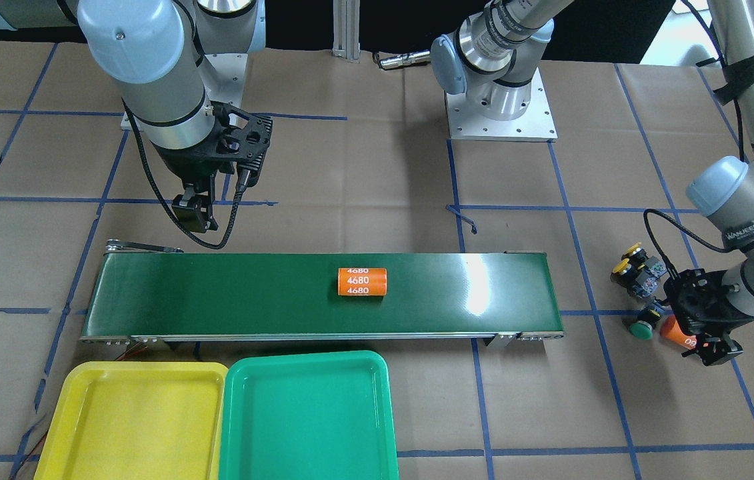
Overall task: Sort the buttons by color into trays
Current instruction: 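Return the left gripper to the pile and grasp another orange cell, then place the second orange cell on the conveyor with the left gripper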
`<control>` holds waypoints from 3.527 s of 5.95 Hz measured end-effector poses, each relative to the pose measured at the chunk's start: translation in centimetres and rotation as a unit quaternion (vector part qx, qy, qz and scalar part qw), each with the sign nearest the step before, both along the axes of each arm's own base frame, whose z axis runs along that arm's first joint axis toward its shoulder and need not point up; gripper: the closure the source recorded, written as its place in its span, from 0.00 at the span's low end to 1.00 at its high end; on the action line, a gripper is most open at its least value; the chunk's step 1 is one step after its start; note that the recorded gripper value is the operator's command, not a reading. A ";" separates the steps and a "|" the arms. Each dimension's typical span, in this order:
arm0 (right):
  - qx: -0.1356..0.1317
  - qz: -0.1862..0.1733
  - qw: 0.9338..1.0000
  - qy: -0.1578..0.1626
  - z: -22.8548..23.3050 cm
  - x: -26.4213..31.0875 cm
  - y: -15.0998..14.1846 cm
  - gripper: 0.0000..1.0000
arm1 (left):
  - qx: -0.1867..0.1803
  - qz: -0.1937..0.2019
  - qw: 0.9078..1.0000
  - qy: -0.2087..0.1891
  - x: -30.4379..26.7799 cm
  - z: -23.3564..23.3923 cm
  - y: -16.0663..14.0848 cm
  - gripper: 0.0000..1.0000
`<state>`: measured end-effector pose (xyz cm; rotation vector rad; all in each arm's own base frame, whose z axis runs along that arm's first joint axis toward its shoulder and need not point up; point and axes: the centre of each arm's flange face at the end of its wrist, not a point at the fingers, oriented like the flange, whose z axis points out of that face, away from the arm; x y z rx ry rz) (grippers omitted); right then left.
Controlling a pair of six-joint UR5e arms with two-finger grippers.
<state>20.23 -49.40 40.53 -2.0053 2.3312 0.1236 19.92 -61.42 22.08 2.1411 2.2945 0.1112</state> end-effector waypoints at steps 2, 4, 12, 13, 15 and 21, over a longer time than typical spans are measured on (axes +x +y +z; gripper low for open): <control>0.006 0.000 1.000 -0.001 0.0 0.0 0.3 0.00 | 0.028 -0.062 0.998 0.000 1.4 -2.0 0.4 0.02; 0.014 0.013 1.000 -0.004 -0.4 0.6 1.3 0.00 | 0.038 -0.096 0.995 0.000 2.8 -3.1 0.2 0.06; -0.013 0.108 0.994 -0.033 -0.1 3.9 2.4 0.00 | 0.029 -0.047 0.998 0.011 2.5 -0.4 -0.1 1.00; -0.012 0.094 0.995 -0.035 0.0 4.0 2.6 0.00 | 0.040 -0.028 0.999 0.017 -1.0 2.0 -0.4 1.00; -0.019 0.072 0.997 -0.034 0.4 4.0 2.7 0.00 | 0.047 0.009 0.999 0.009 -13.5 5.6 -1.0 1.00; -0.024 0.061 0.997 -0.037 0.9 4.1 2.5 0.00 | 0.064 0.034 0.996 0.058 -29.0 2.4 4.5 0.02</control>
